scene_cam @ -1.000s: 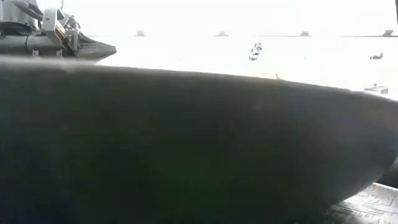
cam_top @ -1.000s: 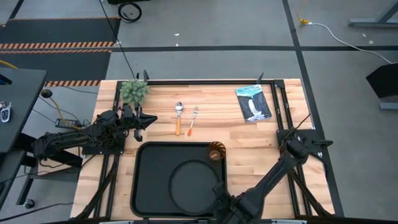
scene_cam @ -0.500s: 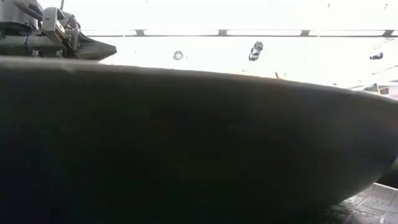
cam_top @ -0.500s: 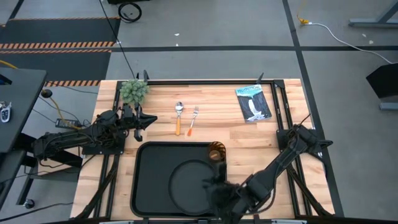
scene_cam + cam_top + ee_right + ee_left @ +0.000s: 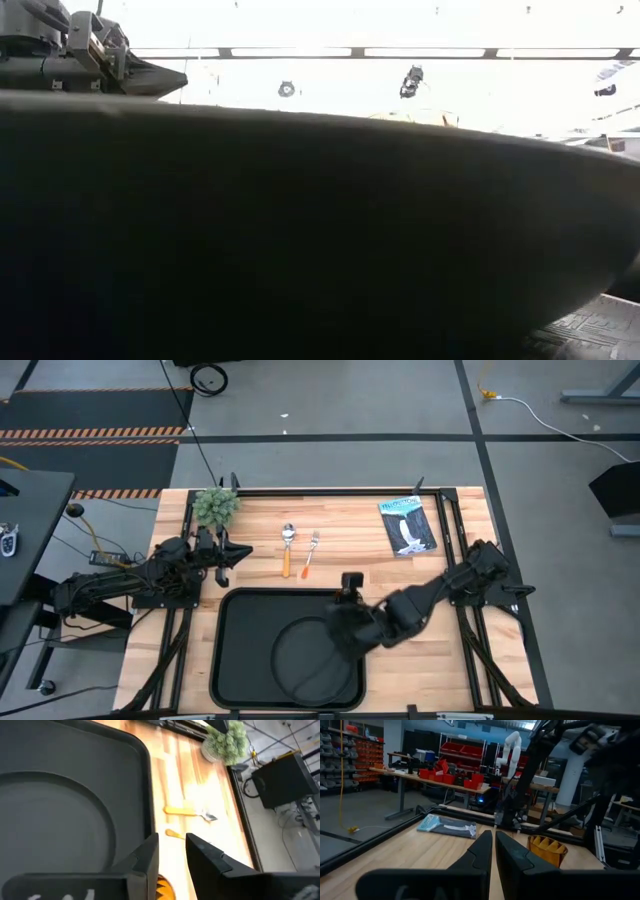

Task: Pick and place plate/cup/fork/spoon on tray
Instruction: Put the orange fork on the black serving tray to the left of the black plate

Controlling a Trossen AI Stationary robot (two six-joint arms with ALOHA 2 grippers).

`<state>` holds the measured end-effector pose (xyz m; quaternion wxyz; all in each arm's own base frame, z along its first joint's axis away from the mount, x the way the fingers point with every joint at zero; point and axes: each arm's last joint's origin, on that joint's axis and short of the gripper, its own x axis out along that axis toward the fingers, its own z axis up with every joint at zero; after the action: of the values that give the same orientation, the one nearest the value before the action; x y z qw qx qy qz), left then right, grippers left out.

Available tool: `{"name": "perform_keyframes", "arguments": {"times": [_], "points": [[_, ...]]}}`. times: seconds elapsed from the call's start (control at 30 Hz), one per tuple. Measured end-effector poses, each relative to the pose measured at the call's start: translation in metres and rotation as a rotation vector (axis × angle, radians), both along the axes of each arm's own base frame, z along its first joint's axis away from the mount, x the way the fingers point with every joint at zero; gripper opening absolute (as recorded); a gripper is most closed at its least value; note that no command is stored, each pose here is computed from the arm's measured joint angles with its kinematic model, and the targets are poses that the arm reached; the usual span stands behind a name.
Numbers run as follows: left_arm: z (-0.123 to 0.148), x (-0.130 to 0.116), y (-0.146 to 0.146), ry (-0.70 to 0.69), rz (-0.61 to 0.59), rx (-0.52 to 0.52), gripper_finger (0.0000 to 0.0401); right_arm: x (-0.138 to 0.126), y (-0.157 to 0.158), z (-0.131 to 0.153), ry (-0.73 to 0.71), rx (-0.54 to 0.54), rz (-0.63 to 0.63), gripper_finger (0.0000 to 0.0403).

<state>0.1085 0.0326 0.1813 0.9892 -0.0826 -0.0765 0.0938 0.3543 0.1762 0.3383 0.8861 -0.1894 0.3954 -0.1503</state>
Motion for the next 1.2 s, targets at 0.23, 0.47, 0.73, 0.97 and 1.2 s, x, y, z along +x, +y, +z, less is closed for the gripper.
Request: {"name": "perform_keyframes", "arguments": {"times": [0.23,0.47,0.73,0.97,1.2], "points": [[0.004,0.000,-0.001,-0.089,-0.056,-0.263,0.0030,0.006,-0.027,-0.003,0.091,-0.060,-0.034,0.0102],[0.004,-0.001,-0.001,-0.144,-0.099,-0.518,0.0029,0.000,-0.043,0.003,0.131,-0.071,-0.061,0.0102],[0.004,0.000,-0.001,-0.143,-0.098,-0.519,0.0030,-0.006,-0.052,0.004,0.129,-0.066,-0.047,0.0102],[0.005,-0.001,0.000,-0.162,-0.068,-0.519,0.0029,-0.013,-0.071,-0.017,0.071,-0.007,-0.043,0.0102],[0.006,-0.001,0.001,-0.167,-0.026,-0.431,0.0030,-0.029,-0.106,-0.030,-0.086,0.022,-0.062,0.0102]]}}
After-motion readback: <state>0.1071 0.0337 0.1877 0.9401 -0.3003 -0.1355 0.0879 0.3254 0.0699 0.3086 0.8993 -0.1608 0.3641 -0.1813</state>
